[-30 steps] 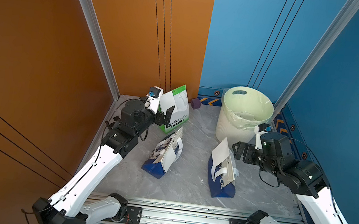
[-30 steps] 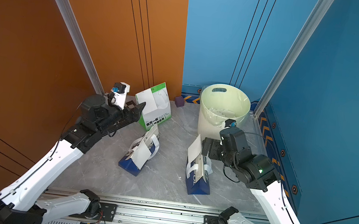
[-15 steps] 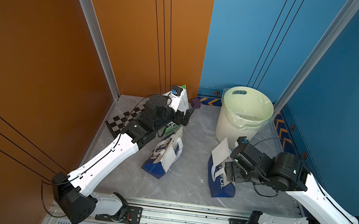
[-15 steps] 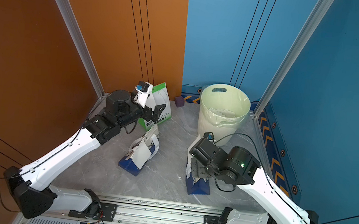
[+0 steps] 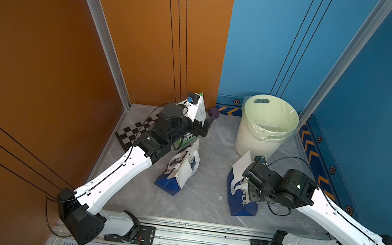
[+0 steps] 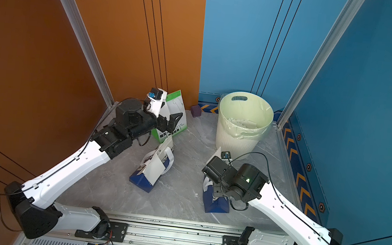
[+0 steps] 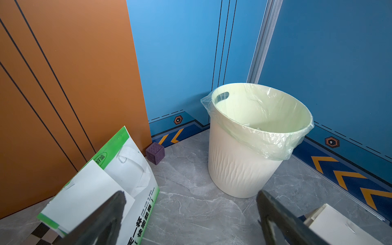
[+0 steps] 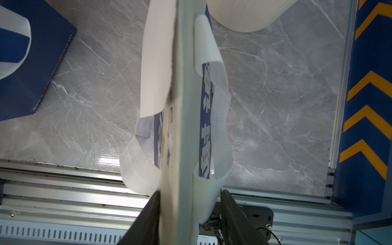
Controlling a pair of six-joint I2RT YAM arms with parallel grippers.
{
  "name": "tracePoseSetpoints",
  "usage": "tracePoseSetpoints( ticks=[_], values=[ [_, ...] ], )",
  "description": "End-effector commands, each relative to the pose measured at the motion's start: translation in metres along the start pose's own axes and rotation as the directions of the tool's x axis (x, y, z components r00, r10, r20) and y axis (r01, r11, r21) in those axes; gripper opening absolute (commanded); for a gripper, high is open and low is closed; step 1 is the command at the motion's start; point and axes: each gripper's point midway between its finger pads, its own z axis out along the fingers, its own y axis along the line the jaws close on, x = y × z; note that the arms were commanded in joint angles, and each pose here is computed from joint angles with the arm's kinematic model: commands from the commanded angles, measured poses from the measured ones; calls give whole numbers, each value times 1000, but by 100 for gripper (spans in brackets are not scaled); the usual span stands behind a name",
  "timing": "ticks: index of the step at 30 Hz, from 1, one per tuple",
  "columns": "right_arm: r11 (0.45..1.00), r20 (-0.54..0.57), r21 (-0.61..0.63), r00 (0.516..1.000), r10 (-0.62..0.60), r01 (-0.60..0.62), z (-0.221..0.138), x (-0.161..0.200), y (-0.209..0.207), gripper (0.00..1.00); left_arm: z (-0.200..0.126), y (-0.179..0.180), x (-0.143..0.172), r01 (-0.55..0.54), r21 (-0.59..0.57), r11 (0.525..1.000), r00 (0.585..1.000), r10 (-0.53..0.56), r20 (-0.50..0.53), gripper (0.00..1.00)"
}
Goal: Shred takeout receipts and throw away
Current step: Pick up the takeout bag at the center of the board.
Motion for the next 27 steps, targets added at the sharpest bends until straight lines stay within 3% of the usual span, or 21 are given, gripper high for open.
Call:
tracePoseSetpoints(
  ticks=[1, 5, 13, 18, 23, 27],
  values=[
    [999, 28, -11, 999, 43, -43, 3, -3, -3, 41, 3, -3, -6, 11, 7, 1000, 1000, -11, 26, 98],
    [999, 33, 1, 998, 48, -48, 11, -4, -5, 34, 4, -1, -6, 20, 0, 1000, 999, -20, 26, 98],
    [999, 29, -3, 999, 35, -35, 13, -4, -8, 0, -3, 3, -6, 20, -18, 1000, 999, -20, 29, 98],
    [999, 29, -39, 999, 20, -19, 6, -6, -11, 0, -6, -1, -9, 14, 2, 1000, 999, -14, 36, 99],
    [994, 1, -110, 1000, 17, -17, -4, -6, -16, 0, -9, -22, -12, -76, 63, 995, 996, 73, 53, 100],
    [990, 27, -137, 999, 33, -29, -19, -11, -27, 0, -18, -58, -22, 32, 216, 976, 998, -44, 52, 98]
  ],
)
